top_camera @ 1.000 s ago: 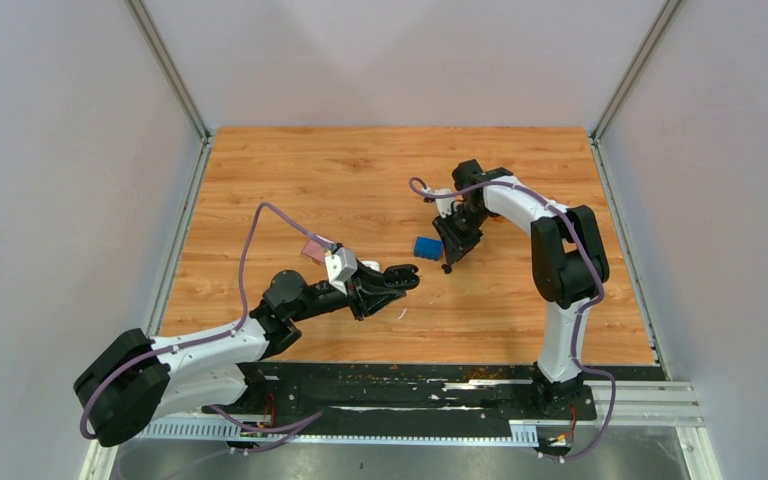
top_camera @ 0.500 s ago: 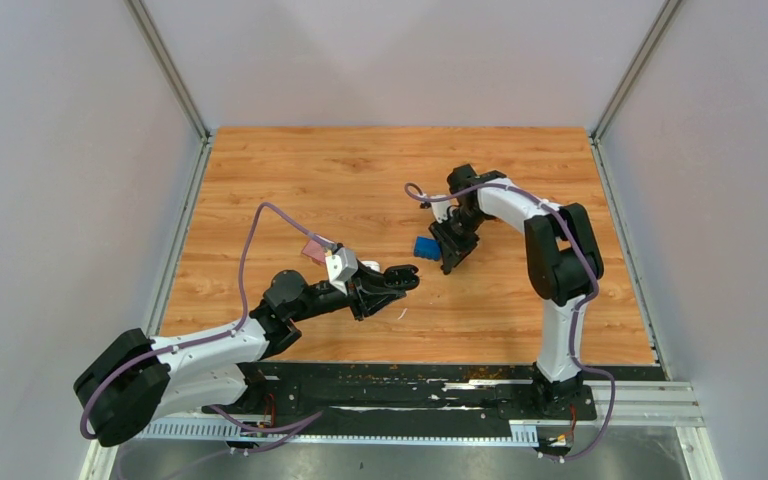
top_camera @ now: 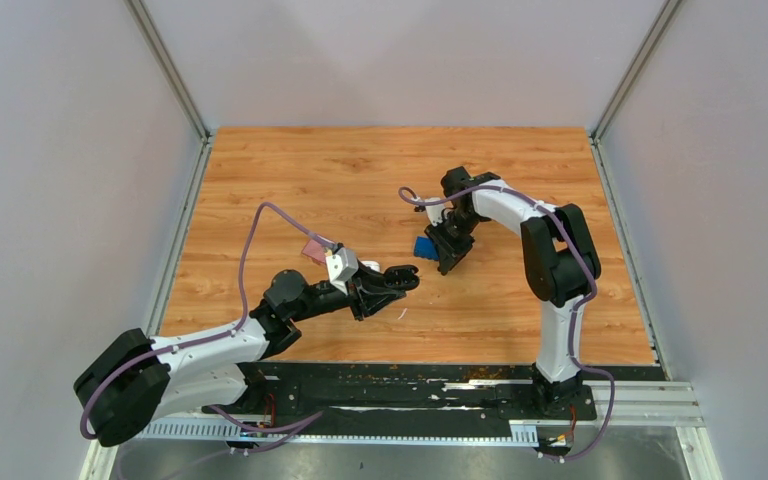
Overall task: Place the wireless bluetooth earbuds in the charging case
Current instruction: Pick up the earbud from the center of the board.
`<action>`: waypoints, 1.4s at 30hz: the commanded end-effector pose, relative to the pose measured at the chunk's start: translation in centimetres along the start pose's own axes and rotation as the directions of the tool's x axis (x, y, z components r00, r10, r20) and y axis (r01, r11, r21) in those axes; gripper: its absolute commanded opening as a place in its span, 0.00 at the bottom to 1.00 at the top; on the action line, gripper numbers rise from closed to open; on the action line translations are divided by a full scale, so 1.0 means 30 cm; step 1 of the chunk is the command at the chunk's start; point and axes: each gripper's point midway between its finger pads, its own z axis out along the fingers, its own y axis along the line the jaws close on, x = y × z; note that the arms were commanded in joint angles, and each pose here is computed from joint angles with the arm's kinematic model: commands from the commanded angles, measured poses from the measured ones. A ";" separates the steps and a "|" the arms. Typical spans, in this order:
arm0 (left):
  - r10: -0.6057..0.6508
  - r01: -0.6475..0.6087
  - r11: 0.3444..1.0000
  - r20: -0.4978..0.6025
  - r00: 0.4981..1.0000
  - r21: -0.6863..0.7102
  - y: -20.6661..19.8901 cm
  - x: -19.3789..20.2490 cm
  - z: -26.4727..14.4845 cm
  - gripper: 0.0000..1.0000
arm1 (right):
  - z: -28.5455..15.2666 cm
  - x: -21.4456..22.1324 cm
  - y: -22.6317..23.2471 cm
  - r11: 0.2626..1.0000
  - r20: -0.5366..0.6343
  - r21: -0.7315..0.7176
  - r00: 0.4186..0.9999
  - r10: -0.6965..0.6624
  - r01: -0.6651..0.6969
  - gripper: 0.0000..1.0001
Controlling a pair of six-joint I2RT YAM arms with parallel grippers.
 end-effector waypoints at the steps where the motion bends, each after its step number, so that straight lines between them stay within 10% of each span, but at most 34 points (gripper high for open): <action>1: 0.030 -0.031 0.999 0.048 0.998 0.020 -0.006 -0.067 0.024 0.00 | -0.026 -0.024 0.018 1.000 0.025 -0.007 0.999 -0.023 0.023 0.20; 42: 0.020 -0.021 0.999 0.039 0.999 0.033 -0.012 -0.065 0.029 0.00 | -0.012 -0.067 0.025 0.998 0.050 -0.048 0.998 -0.035 0.038 0.15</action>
